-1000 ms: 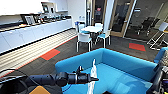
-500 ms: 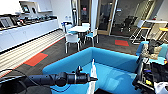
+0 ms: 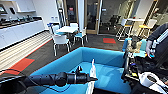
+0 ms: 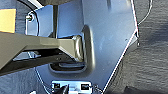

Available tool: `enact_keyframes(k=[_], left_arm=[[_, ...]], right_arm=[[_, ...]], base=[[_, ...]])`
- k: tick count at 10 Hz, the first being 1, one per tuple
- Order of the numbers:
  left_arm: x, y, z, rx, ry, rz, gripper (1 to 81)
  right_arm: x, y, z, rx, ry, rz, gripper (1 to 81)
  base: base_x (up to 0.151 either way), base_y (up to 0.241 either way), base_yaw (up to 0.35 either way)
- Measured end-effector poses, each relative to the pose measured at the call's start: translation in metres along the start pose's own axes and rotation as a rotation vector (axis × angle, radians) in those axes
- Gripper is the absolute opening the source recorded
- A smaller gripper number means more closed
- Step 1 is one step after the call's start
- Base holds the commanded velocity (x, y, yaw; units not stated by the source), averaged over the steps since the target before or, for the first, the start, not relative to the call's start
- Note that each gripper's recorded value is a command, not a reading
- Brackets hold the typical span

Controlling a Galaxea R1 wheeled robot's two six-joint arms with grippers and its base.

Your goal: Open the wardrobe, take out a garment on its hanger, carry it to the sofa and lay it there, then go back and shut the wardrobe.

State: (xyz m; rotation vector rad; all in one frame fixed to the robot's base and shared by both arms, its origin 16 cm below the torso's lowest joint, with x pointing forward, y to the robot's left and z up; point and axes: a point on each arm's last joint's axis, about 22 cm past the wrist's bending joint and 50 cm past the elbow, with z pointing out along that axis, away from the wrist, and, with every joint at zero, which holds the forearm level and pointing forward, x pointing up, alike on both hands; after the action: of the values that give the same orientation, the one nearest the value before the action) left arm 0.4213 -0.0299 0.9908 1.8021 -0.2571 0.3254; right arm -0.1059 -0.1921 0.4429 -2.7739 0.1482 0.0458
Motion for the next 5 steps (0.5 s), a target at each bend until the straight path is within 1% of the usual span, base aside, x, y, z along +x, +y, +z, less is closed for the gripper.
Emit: enact_keyframes(k=[2,5], left_arm=[[-0.0009,-0.0008,0.0002,0.004,-0.004,0.0,1.0],[-0.0009,-0.0015,-0.0003,0.006,-0.004,-0.001,1.0]], right_arm=[[-0.0051,-0.004,0.0005,0.005,-0.006,0.002,81.1],[-0.0043,-0.0036,0.0005,0.005,-0.005,0.0,81.1]], base=[[0.0,0.0,-0.117],[0.0,0.0,0.0]])
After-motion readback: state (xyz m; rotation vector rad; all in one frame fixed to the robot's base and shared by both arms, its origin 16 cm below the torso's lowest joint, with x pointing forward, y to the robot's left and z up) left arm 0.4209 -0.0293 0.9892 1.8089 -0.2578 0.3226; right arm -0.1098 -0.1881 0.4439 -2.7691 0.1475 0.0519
